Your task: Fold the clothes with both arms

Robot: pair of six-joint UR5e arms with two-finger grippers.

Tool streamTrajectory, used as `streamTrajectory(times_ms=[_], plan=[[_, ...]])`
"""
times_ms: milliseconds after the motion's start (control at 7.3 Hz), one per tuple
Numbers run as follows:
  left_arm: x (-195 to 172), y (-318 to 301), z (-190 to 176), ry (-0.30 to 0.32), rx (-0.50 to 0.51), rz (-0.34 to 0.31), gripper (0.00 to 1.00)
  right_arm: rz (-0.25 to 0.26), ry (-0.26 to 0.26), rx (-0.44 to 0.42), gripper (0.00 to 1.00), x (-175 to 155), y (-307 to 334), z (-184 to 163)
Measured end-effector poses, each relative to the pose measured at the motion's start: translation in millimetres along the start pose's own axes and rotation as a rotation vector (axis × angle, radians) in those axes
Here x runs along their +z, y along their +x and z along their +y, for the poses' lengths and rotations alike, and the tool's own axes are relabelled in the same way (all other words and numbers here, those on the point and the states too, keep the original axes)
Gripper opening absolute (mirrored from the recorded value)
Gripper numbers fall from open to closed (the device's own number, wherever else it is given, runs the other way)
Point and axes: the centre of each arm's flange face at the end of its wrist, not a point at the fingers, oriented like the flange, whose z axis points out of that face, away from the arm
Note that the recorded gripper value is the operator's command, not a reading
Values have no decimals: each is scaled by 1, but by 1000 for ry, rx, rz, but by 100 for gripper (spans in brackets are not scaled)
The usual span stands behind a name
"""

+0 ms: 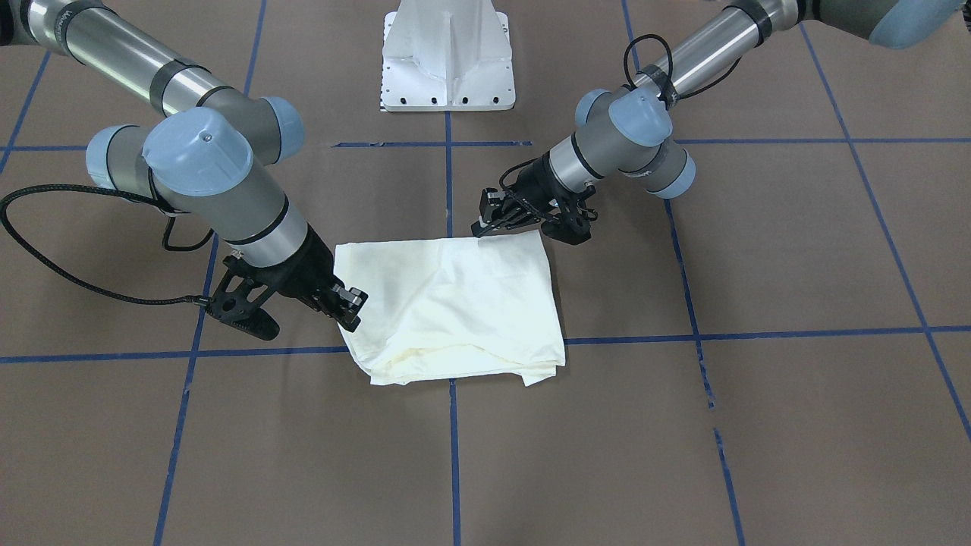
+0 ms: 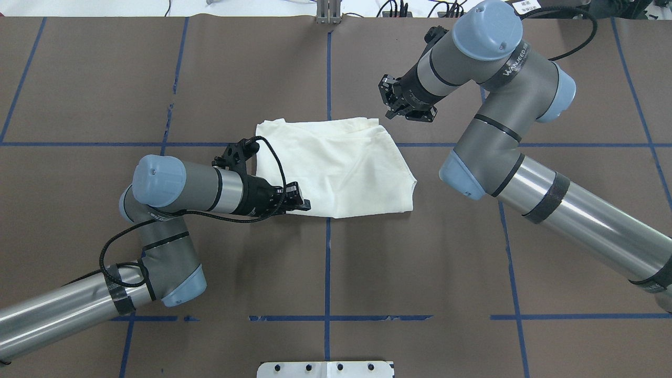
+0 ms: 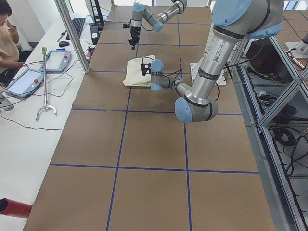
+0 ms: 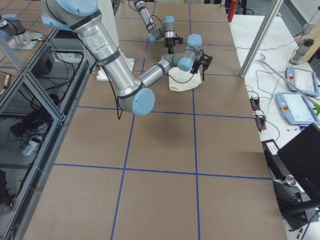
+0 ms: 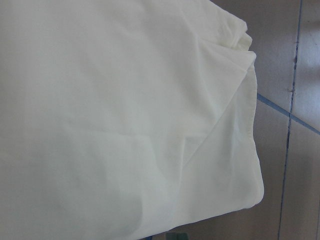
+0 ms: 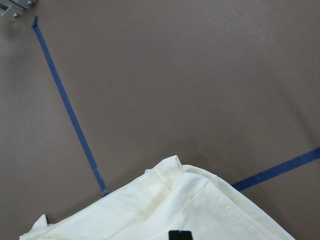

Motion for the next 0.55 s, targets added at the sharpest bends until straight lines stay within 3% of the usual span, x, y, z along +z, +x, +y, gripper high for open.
streamTrajectory(times_ms=[548], plan=[[-32,-47,-36,61,16,-78,0,1,1,1,0,0,1,-1]])
